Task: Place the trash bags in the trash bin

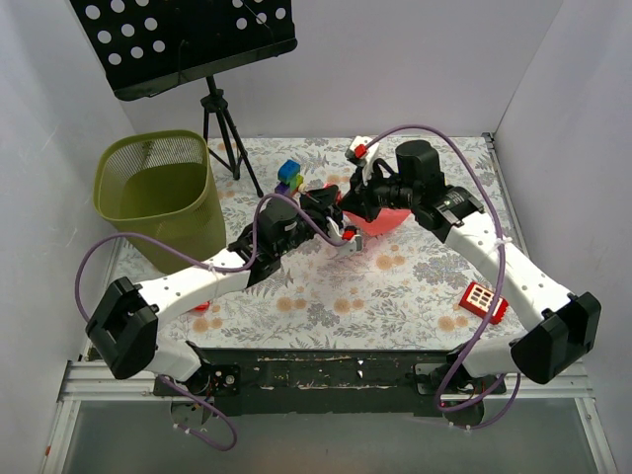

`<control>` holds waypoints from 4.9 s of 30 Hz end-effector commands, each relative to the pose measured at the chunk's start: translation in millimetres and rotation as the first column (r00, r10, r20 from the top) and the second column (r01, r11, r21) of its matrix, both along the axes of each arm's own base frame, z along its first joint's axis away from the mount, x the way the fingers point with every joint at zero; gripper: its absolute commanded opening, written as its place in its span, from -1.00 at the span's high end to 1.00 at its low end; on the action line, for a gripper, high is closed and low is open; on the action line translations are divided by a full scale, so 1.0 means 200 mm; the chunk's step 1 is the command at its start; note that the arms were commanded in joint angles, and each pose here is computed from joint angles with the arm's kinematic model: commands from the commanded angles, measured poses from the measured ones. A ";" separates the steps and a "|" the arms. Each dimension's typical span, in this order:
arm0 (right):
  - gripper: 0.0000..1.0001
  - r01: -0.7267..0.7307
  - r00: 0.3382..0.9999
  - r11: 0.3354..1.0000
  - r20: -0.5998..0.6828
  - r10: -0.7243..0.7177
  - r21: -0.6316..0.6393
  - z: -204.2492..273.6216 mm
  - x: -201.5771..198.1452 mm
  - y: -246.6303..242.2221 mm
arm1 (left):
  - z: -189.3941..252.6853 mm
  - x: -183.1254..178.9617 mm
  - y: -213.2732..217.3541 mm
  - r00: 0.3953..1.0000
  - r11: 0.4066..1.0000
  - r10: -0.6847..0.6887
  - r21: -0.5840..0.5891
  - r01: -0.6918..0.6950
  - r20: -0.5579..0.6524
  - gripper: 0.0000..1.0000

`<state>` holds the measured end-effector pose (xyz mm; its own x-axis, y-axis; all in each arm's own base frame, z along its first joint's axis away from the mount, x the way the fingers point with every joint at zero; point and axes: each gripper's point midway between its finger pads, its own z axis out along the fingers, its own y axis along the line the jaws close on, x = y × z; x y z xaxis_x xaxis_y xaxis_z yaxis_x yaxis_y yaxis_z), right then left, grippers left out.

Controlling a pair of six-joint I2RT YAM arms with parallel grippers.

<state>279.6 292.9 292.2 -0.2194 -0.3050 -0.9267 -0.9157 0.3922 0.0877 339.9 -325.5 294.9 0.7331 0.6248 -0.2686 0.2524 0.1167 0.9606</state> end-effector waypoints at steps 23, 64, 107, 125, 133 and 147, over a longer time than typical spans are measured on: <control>0.97 -0.089 0.982 0.996 0.167 0.087 0.009 0.20 -0.11 0.03 | 0.02 0.00 -0.10 0.997 0.999 -0.044 0.016 0.043 0.059 1.00; 0.97 -0.008 0.974 0.995 0.223 0.029 -0.095 0.02 0.10 -0.06 | 0.04 -0.06 -0.03 0.999 0.999 -0.032 -0.011 0.033 0.012 1.00; 0.03 -0.098 0.983 0.987 0.165 0.077 0.126 0.51 0.00 -0.24 | 0.24 -0.32 0.02 0.963 0.968 -0.201 -0.116 0.224 0.179 1.00; 0.08 -0.188 0.973 0.967 -0.102 0.208 0.171 0.32 -0.13 -0.08 | 0.28 -0.34 0.05 0.957 0.965 -0.188 -0.138 0.221 0.222 1.00; -0.01 -0.174 0.957 0.960 -0.195 0.217 0.218 0.28 -0.15 -0.07 | 0.28 -0.34 0.04 0.955 0.966 -0.192 -0.129 0.225 0.225 1.00; -0.04 -0.299 0.947 0.920 -0.045 0.320 0.254 0.35 -0.14 -0.11 | 0.26 -0.37 0.04 0.946 0.964 -0.231 -0.081 0.254 0.227 1.00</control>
